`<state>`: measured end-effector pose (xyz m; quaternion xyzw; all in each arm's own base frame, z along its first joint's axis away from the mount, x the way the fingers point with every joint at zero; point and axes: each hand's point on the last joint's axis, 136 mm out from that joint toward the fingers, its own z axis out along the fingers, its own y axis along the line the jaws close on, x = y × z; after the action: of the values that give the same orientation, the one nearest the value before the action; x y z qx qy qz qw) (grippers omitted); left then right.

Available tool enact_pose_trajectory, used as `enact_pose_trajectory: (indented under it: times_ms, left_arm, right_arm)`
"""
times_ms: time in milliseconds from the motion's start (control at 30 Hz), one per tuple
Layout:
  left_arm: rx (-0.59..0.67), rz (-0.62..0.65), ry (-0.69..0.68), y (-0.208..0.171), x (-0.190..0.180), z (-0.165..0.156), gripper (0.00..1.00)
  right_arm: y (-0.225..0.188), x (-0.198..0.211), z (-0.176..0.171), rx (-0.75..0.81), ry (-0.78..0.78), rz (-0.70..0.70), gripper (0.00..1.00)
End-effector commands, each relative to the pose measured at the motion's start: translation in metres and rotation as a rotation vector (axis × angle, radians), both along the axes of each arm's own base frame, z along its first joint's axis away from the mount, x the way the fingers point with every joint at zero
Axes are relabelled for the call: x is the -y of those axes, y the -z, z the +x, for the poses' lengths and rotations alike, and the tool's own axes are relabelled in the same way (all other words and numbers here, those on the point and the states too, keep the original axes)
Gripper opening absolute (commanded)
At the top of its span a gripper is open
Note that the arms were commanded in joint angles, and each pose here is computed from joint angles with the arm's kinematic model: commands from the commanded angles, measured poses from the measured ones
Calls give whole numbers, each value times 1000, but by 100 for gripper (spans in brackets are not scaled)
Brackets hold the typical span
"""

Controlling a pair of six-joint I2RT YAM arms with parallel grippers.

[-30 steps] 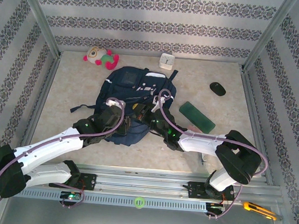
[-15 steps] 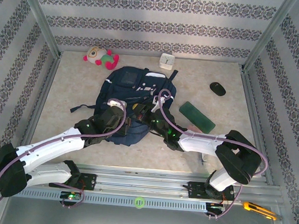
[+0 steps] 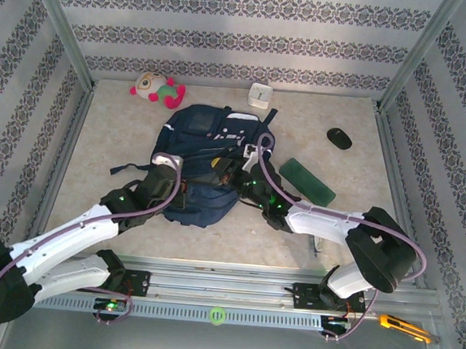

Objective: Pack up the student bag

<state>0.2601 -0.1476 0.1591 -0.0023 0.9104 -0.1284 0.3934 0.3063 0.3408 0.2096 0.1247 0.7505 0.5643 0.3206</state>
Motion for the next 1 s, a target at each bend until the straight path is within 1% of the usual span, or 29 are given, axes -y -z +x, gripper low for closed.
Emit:
enact_pose_trajectory:
  times_ms: [0, 133, 233, 400, 500, 633, 800, 967]
  left_arm:
    - [-27, 73, -87, 12, -38, -7, 0]
    - [-19, 92, -119, 12, -57, -6, 0]
    - [-15, 100, -117, 12, -61, -2, 0]
    - [-25, 82, -96, 14, -57, -2, 0]
    - [-38, 50, -85, 16, -52, -5, 0]
    - [-52, -56, -75, 19, -39, -7, 0]
    - [-91, -117, -63, 24, -30, -12, 0]
    - [-87, -145, -19, 22, -22, -15, 0]
  right_arm:
    - [-42, 8, -9, 77, -77, 92, 0]
    - [-48, 11, -13, 46, -192, 129, 0]
    - [-44, 11, -18, 12, -267, 124, 0]
    - [-39, 18, -19, -10, -296, 113, 0]
    - [-37, 23, -16, -13, -323, 107, 0]
    - [-30, 28, -11, -40, -383, 88, 0]
    - [-12, 49, 3, -93, -371, 31, 0]
    - [0, 69, 13, -125, -347, -27, 0]
